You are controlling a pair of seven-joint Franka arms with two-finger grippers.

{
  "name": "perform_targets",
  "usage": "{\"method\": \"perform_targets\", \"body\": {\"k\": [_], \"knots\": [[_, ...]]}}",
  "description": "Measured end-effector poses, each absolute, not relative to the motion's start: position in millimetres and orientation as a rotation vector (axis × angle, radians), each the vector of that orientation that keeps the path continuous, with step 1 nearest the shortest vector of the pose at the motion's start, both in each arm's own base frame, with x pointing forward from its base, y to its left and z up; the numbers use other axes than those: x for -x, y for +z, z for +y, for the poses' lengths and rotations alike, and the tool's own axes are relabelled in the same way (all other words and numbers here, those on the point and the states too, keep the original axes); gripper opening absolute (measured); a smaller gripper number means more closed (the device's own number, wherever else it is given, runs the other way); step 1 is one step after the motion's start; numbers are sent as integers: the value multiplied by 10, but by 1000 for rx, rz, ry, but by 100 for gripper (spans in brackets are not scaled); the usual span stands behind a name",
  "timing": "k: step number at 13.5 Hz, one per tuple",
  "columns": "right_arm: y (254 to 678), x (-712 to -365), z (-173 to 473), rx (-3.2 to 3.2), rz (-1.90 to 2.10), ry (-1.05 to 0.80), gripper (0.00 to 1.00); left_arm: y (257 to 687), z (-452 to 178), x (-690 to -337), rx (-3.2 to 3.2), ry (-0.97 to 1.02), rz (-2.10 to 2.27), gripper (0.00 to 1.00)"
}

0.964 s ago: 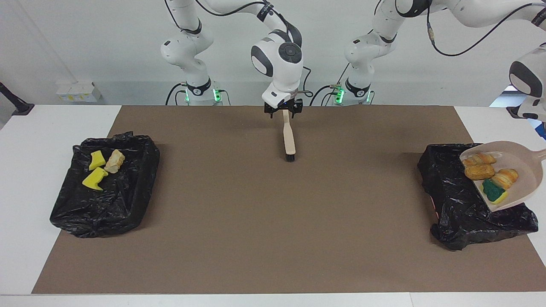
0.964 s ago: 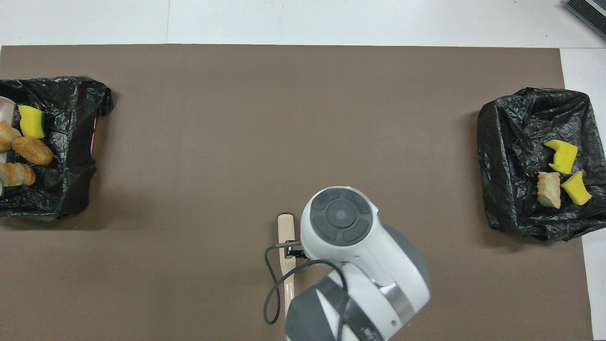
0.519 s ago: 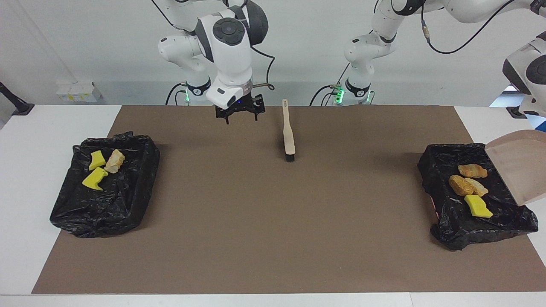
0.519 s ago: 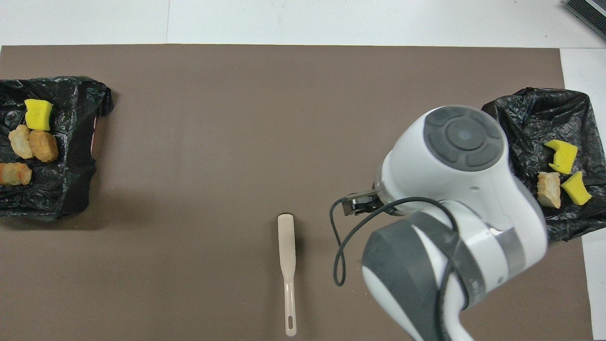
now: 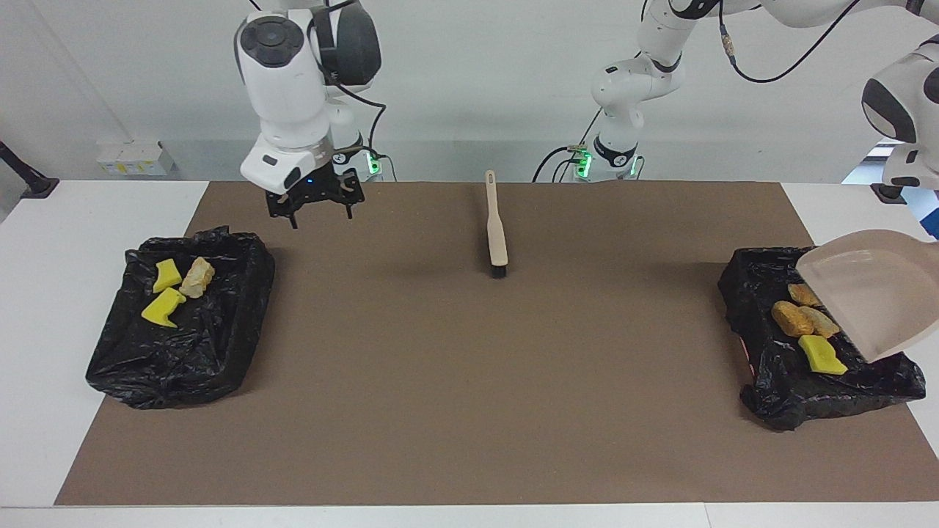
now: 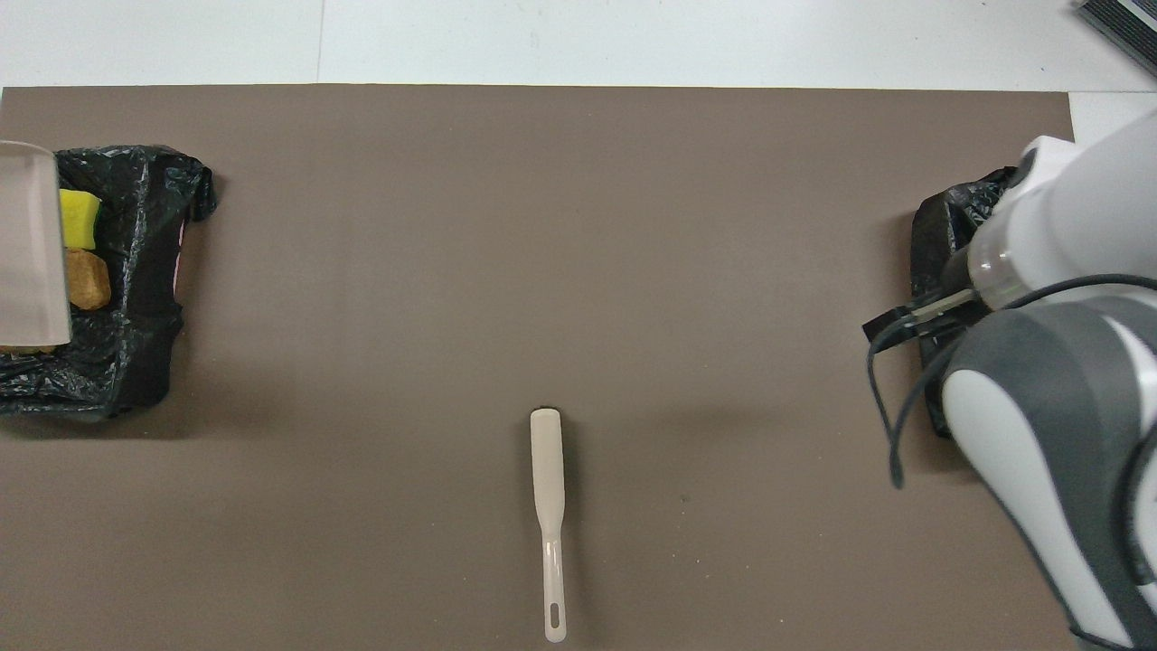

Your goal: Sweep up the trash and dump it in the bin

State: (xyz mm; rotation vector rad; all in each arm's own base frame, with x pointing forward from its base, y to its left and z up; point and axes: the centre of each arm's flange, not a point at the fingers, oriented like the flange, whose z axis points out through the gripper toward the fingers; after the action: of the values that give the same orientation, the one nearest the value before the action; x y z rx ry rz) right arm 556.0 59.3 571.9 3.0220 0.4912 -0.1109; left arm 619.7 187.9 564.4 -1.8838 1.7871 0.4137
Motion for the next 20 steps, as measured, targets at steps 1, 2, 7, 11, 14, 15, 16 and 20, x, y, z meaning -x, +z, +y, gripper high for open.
{"method": "perform_targets", "body": {"k": [1,2,7,11,14,15,16,20], "knots": [[5761,-5553,362,-3027,482,-114,100,5539,1728,-6219,1932,364,1824,33],[5820,-5533,199,-3032,457,-127,100,5443,1539,-6241,1986,315,1853,33],[6328,-5442,178,-3062,246,-62,100,4853,420,-6300,2249,211,1818,33],[6291,-5381,215,-3068,241,-137,100,4453,-637,-6278,2499,150,1656,33],[6303,-5357,278,-3068,256,-145,100,4333,-1352,-6179,2682,111,1456,33],[6303,-5359,237,-3069,244,-146,100,4297,-1643,-6117,2736,103,1357,33],[6303,-5361,191,-3071,231,-146,100,4259,-1950,-6037,2785,93,1260,33],[6293,-5363,94,-3073,202,-151,100,4104,-2960,-5695,2981,52,887,33]]}}
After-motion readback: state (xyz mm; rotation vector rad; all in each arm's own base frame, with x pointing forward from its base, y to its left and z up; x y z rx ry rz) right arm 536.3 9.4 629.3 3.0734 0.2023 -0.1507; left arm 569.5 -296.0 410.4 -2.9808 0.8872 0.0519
